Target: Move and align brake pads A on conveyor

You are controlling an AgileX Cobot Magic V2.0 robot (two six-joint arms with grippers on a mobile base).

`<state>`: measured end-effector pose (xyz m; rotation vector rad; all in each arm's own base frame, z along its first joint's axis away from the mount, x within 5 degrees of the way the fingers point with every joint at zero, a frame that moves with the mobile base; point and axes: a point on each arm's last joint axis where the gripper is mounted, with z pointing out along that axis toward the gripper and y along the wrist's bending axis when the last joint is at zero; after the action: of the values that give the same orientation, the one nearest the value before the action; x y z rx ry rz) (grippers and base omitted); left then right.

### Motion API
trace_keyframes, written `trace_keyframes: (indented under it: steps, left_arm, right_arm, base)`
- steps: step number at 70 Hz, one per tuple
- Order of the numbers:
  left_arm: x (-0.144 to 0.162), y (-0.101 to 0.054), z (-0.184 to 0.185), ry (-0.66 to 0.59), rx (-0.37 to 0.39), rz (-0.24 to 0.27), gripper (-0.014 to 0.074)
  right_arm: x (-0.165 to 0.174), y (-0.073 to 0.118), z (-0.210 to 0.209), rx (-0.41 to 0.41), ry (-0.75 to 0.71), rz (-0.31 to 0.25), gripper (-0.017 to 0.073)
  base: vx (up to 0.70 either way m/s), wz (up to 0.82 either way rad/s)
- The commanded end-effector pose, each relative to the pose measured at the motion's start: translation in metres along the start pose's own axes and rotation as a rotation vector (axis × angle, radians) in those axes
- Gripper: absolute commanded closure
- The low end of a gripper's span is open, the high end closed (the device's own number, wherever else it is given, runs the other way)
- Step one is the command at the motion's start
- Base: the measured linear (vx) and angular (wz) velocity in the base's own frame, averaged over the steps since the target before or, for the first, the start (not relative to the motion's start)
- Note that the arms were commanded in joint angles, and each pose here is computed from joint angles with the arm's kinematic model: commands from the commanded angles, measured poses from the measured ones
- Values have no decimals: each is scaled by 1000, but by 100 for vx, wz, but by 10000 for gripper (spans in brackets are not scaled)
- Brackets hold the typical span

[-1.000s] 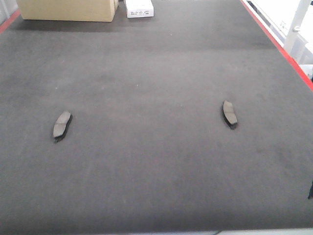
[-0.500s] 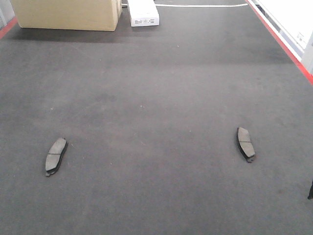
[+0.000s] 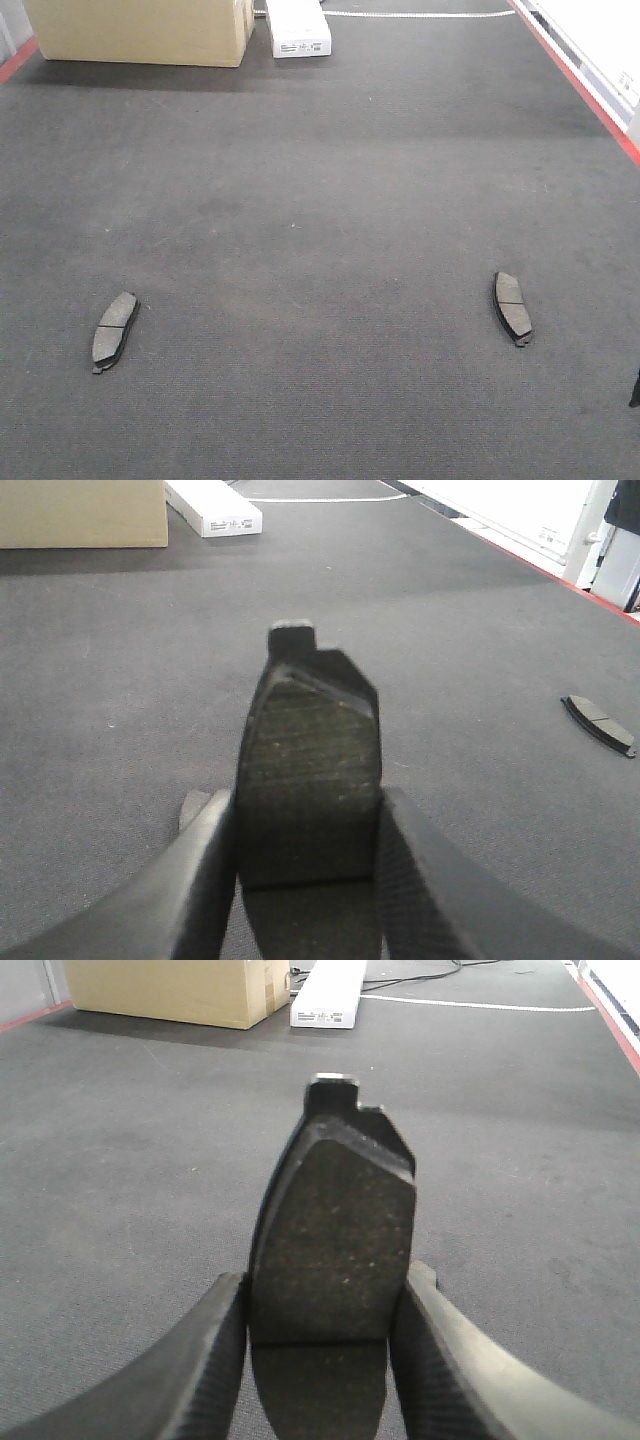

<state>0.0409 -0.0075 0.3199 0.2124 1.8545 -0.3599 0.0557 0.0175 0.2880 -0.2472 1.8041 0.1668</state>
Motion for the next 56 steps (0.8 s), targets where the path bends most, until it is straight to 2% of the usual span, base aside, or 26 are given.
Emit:
trace_keyframes:
  steps: [1,34,48,56]
  left_arm:
    - [-17,-4,-3,-106,33,1,599]
    - [-17,-4,-3,-110,34,1,599]
    - [-14,-3,-2,-72,21,-1,599]
    - [-13,-3,-2,-67,27,-36,599]
  right_arm:
    - [-17,-2,-3,24,-115,-9,561]
    - [-17,-2,-3,24,-115,-9,561]
    - [-17,-2,-3,24,-115,-9,561]
    - [-17,-2,-3,24,-115,-9,561]
  base:
    - [0,0]
    - [0,0]
    - [0,0]
    - [0,0]
